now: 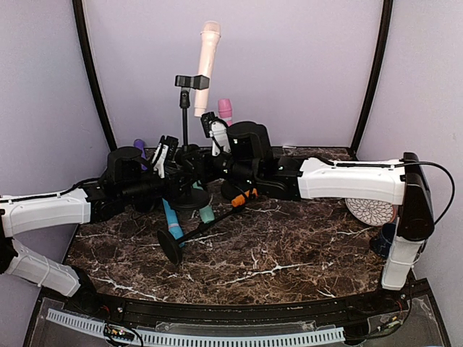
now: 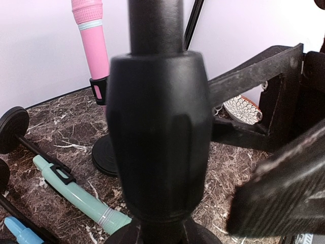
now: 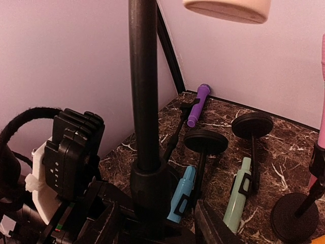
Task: Remove the microphone from the stand
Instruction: Unscrew the knob on the stand of the microphone stand.
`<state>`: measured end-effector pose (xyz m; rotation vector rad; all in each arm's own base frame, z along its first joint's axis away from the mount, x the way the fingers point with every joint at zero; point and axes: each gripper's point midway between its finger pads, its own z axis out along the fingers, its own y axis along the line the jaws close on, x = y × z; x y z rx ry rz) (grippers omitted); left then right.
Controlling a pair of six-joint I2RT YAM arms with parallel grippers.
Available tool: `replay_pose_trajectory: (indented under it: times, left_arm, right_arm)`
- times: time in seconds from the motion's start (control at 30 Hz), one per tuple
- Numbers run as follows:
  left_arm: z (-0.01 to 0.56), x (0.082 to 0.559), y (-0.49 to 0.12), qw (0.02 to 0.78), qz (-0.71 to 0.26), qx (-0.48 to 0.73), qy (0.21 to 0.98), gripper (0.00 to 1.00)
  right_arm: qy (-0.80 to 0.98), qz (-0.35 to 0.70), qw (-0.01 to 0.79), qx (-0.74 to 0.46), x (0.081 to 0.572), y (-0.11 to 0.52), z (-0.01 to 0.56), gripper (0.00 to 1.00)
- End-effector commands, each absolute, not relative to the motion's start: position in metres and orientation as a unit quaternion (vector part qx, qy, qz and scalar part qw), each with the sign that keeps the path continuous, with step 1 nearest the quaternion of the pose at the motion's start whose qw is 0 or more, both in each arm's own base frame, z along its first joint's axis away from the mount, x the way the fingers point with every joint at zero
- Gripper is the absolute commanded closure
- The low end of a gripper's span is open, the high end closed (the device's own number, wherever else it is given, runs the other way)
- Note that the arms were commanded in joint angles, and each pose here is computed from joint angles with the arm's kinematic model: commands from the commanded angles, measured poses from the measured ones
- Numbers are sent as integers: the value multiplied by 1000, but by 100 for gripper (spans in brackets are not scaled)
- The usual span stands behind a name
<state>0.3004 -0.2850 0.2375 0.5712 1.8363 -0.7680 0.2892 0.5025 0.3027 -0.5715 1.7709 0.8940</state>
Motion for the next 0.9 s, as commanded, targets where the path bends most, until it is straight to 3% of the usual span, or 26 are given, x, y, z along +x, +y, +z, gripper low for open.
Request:
replay_pose_trajectory:
  times: [0.0, 0.3, 0.67, 0.87]
  left_arm:
    - [280, 296, -287, 559, -345, 244, 713, 100]
    - [281, 295, -288, 558, -349, 247, 711, 100]
    - [284, 292, -290, 557, -356, 251, 707, 100]
    - [287, 290, -292, 556, -363, 255, 703, 100]
  right_arm:
    - [731, 382, 510, -245, 288, 516, 312, 51]
    - [720, 379, 514, -269, 288, 526, 320, 53]
    - [722, 373, 513, -278, 292, 528, 320, 72]
    - [699, 387, 525, -293, 287, 519, 334, 77]
